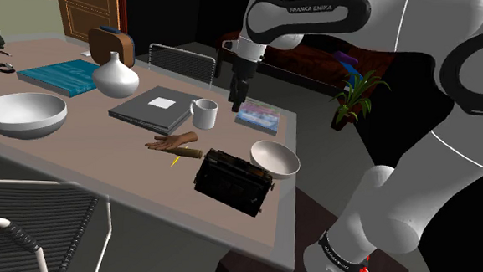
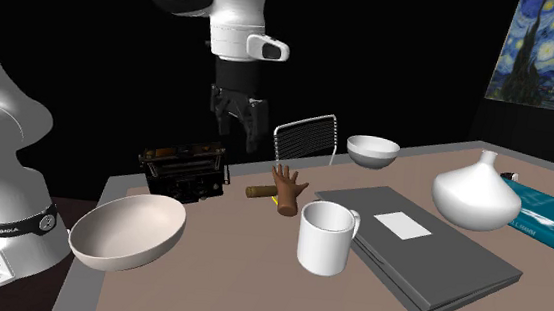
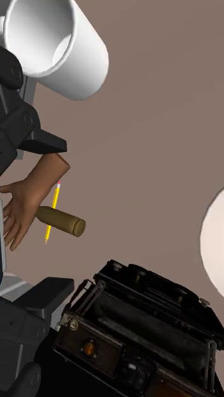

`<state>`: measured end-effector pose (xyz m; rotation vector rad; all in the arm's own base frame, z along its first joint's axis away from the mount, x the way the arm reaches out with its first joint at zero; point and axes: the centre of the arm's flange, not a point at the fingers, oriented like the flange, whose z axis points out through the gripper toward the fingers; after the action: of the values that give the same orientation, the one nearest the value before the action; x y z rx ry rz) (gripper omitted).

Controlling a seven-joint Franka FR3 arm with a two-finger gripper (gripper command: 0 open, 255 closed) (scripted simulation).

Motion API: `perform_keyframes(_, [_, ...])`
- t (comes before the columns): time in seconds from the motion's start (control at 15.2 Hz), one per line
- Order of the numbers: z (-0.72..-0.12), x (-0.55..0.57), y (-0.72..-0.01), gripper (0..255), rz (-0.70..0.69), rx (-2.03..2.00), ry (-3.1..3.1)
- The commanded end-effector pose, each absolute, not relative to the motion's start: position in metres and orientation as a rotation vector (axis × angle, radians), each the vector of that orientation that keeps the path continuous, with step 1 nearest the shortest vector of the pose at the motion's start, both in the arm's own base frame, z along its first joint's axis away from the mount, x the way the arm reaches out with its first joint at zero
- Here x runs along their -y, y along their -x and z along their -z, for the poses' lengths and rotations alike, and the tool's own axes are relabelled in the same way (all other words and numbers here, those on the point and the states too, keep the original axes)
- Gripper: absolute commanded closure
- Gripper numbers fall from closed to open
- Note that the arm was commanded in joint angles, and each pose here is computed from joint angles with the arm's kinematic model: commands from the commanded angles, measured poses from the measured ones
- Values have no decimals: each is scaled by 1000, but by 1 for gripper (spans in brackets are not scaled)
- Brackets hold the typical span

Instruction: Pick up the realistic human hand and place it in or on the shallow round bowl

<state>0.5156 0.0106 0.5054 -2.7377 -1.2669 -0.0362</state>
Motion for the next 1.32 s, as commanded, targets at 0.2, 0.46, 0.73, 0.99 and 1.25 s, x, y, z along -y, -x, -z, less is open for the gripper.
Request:
perform_keyframes(0.2, [-464,-36,-566,0,-3,1532,2577])
perform_keyframes(0.46, [-432,-66,-602,0,-34,1727,2433])
perform_keyframes(0.73, [-399,-102,-633,0,-65,1910,2275])
perform_keyframes(0.99, [-370,-138,-655,0,-93,2063,2120])
perform_keyframes(1.25, [-349,-140,-651,0,-93,2063,2120])
